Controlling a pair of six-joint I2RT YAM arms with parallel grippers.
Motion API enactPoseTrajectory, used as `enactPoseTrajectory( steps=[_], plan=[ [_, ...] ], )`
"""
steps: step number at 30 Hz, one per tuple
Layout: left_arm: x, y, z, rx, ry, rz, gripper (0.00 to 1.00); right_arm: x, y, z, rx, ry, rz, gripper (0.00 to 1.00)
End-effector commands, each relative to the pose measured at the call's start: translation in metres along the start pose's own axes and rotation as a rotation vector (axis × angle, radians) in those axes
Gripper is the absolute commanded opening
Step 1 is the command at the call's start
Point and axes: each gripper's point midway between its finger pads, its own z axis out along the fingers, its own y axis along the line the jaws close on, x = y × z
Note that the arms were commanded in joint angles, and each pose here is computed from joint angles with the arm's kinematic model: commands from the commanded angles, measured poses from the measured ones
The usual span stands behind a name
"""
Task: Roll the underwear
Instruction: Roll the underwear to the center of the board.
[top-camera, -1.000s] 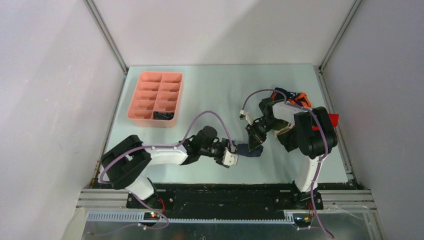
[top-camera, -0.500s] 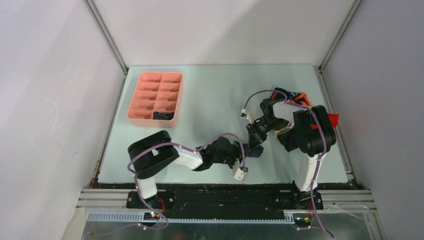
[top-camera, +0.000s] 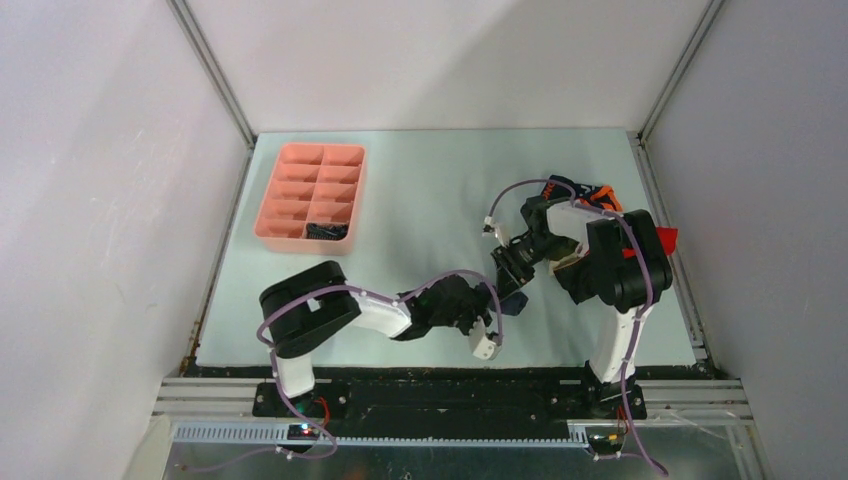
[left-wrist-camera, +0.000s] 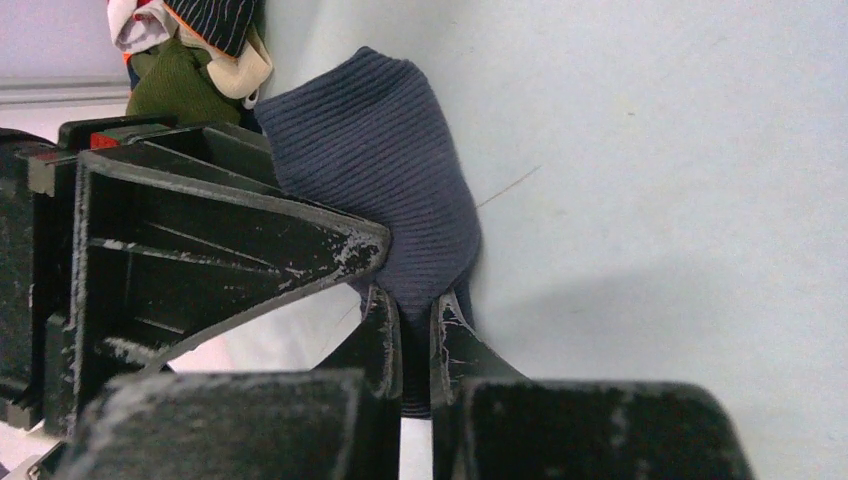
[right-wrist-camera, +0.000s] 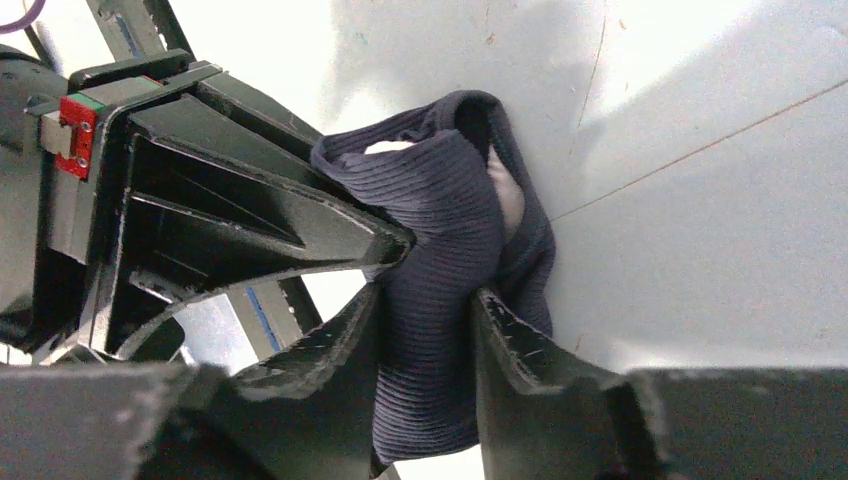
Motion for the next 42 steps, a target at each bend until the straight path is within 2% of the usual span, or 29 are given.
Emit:
enactPoseTrajectory(
  steps=[1,4,8,9,10,11,12,14,16,20,23,27,28,33,37,42],
  plan=[
    [0.027,-0.021,-0.003,0.173,0.121,-0.045,0.0,-0.007,-0.002,-0.021,0.075,-0.025,-0.066,0.46],
    [0.025,-0.025,-0.011,0.353,0.109,-0.14,0.0,-0.038,0.007,-0.066,0.169,-0.169,-0.153,0.57],
    [0.011,-0.019,-0.024,0.583,0.069,-0.307,0.0,-0.069,0.032,-0.162,0.4,-0.46,-0.288,0.61],
    [0.006,-0.023,-0.023,0.625,0.045,-0.334,0.0,-0.059,0.023,-0.178,0.456,-0.512,-0.26,0.61],
    [0.003,-0.019,-0.031,0.668,0.039,-0.343,0.0,-0.061,0.027,-0.215,0.599,-0.616,-0.315,0.61],
    [-0.002,-0.028,-0.036,0.726,0.022,-0.363,0.0,-0.047,0.021,-0.214,0.65,-0.626,-0.303,0.62],
    [-0.004,-0.024,-0.037,0.727,0.012,-0.366,0.0,-0.044,0.031,-0.244,0.816,-0.691,-0.382,0.68],
    [-0.009,-0.03,-0.04,0.756,-0.004,-0.397,0.0,-0.008,0.029,-0.227,0.921,-0.669,-0.443,0.78],
    [-0.013,-0.041,-0.043,0.789,-0.006,-0.44,0.0,0.022,0.042,-0.204,0.935,-0.607,-0.544,0.8],
    [-0.022,-0.064,-0.045,0.825,-0.01,-0.584,0.0,0.072,0.076,-0.146,0.819,-0.482,-0.766,0.76],
    [-0.032,-0.07,-0.04,0.834,-0.036,-0.71,0.0,0.089,0.092,-0.117,0.74,-0.459,-0.891,0.75],
    [-0.038,-0.07,-0.033,0.858,-0.04,-0.881,0.01,0.09,0.096,-0.088,0.651,-0.409,-1.066,0.74],
    [-0.039,-0.073,-0.032,0.876,-0.048,-0.911,0.01,0.091,0.091,-0.081,0.636,-0.391,-1.06,0.74],
    [-0.036,-0.064,-0.028,0.912,-0.068,-1.047,0.02,0.063,0.08,-0.059,0.639,-0.334,-1.219,0.72],
    [-0.033,-0.064,-0.028,0.93,-0.07,-1.086,0.02,0.044,0.073,-0.038,0.631,-0.312,-1.277,0.73],
    [-0.029,-0.063,-0.028,0.942,-0.067,-1.087,0.02,0.017,0.066,-0.029,0.662,-0.324,-1.27,0.7]
  ],
)
